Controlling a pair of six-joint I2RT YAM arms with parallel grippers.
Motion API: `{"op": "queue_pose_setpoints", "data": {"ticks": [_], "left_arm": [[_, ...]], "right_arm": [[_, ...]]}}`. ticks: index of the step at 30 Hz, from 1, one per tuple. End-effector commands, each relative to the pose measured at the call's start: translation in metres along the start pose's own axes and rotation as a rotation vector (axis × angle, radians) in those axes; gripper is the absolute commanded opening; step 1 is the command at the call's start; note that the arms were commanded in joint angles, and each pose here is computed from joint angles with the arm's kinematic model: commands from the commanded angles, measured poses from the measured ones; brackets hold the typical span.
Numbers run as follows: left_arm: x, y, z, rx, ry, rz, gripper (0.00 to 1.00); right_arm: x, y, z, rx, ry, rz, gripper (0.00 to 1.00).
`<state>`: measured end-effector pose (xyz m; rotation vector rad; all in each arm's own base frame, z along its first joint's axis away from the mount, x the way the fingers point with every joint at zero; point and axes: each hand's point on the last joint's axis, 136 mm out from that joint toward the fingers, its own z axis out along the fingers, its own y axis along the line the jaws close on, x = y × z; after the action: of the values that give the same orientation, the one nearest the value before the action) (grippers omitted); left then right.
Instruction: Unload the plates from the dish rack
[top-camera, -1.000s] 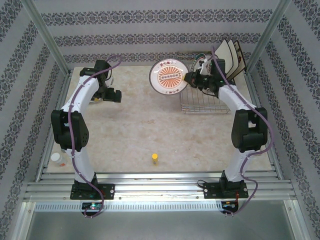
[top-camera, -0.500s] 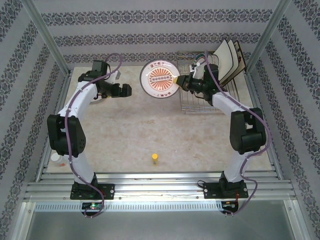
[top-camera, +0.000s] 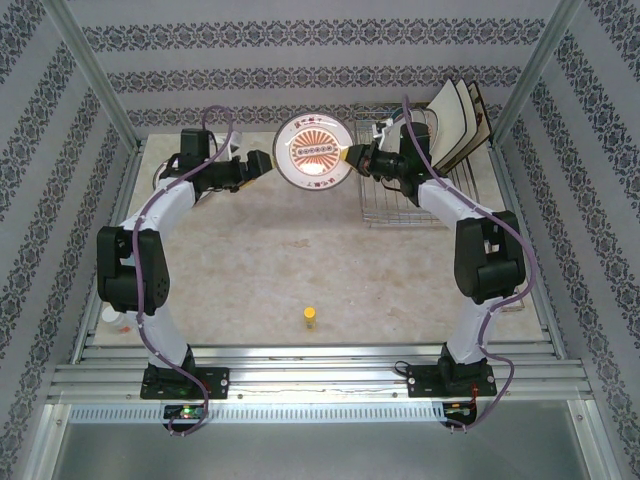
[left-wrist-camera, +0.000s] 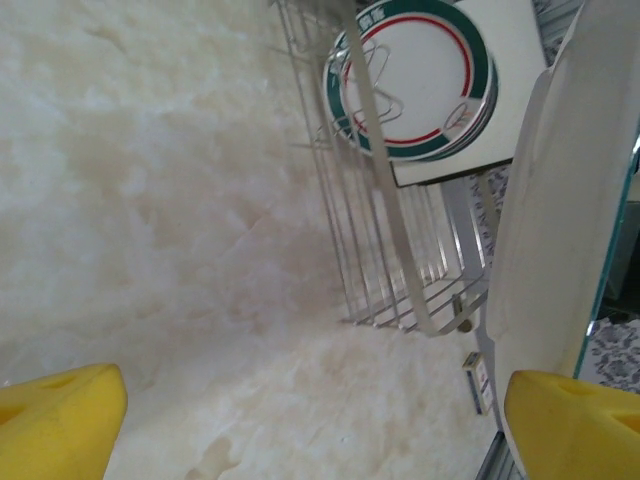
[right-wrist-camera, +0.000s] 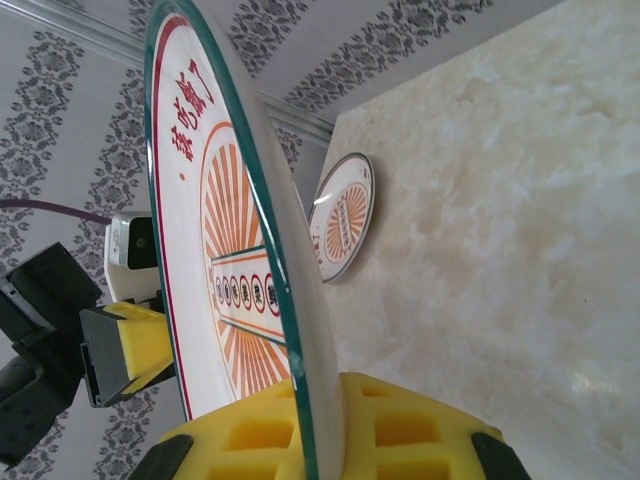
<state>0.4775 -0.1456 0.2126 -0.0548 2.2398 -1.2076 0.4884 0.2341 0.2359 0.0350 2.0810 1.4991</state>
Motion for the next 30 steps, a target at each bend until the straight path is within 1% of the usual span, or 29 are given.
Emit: {"op": "queue_pose_setpoints", "data": {"ticks": [1, 4, 9, 13, 19, 24, 26, 30], "left_arm": [[-0.01, -0.029, 0.005, 0.129, -0.022, 0.041, 0.97], [-0.011, -0.033, 0.003, 0.149, -0.024, 0.046, 0.97], [-0.009, -0.036, 0.0, 0.146, -0.024, 0.052, 0.97], [-0.009, -0.033, 0.0, 0.133, -0.023, 0.049, 0.98], [-0.012, -0.033, 0.002, 0.132, -0.029, 0.048, 0.99], [-0.017, -0.029, 0.006, 0.13, -0.031, 0.041, 0.98], [-0.019, -0.029, 0.009, 0.138, -0.035, 0.037, 0.97], [-0.022, -0.027, 0.012, 0.141, -0.033, 0.029, 0.88]], "right_arm": [[0.015, 0.027, 0.021, -0.083, 0.06, -0.057, 0.0], [0.013, 0.02, 0.023, -0.064, 0.048, -0.042, 0.0], [-0.005, -0.008, 0.014, 0.008, -0.032, 0.016, 0.0], [-0.018, -0.016, 0.008, 0.004, -0.074, 0.046, 0.0], [-0.02, -0.006, 0.012, -0.018, -0.065, 0.033, 0.0], [-0.007, 0.01, 0.024, -0.054, -0.013, 0.016, 0.0], [-0.001, 0.015, 0.03, -0.062, 0.008, 0.014, 0.0], [0.011, 0.019, 0.042, -0.076, 0.043, 0.016, 0.0]]}}
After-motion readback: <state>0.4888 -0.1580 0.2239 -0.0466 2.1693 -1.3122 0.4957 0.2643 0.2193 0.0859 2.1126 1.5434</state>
